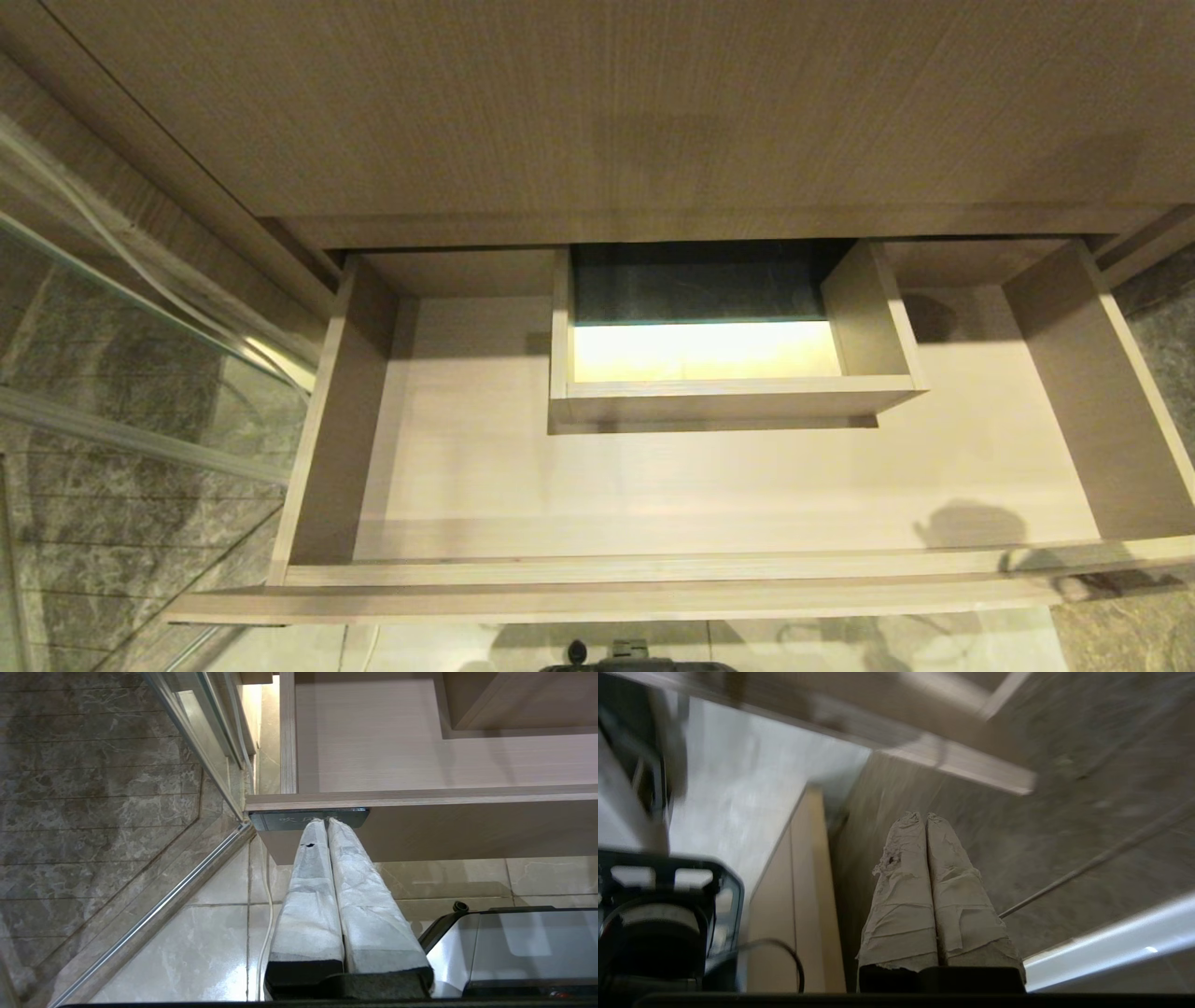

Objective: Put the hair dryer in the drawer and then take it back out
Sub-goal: Close the drawer

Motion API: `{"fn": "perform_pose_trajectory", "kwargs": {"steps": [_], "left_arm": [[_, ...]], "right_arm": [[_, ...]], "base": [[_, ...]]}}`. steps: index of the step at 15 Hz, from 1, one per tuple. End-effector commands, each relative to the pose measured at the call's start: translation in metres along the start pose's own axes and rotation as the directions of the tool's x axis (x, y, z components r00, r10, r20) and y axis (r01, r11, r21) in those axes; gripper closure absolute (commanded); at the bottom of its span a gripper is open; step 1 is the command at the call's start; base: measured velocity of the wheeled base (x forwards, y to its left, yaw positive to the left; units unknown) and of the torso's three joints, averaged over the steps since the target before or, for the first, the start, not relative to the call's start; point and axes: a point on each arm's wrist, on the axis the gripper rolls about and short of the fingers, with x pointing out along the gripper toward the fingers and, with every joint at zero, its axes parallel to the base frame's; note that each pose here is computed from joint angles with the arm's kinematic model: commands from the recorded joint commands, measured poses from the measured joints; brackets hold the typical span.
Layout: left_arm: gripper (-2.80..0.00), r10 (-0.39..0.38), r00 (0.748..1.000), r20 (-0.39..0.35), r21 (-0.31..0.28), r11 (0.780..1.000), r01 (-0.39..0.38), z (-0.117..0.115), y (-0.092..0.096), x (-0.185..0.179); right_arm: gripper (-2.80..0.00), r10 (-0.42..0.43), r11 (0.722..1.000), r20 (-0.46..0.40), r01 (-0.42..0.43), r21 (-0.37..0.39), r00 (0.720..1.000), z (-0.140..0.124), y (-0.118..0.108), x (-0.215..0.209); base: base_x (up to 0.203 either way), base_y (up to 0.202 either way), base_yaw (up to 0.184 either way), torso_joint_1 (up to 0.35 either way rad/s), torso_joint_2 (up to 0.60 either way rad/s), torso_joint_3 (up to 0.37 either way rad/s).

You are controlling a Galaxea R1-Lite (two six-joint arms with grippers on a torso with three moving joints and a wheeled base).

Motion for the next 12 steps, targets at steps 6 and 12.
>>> {"fn": "perform_pose_trajectory", "kwargs": {"steps": [6,12], "left_arm": [[0.0,0.0,1.0,-0.001,0.0,1.0,0.0,0.0,0.0,0.0],[0.0,0.0,1.0,0.0,0.0,1.0,0.0,0.0,0.0,0.0]], "right_arm": [[0.0,0.162,0.978,-0.383,-0.2,-0.063,0.91,0.028,-0.009,0.091],[0.0,0.21,0.956,-0.512,-0.284,-0.07,0.833,0.023,-0.004,0.104]], "base": [[0.0,0.0,0.0,0.001,0.0,0.004],[0.0,0.0,0.0,0.0,0.0,0.0]]}}
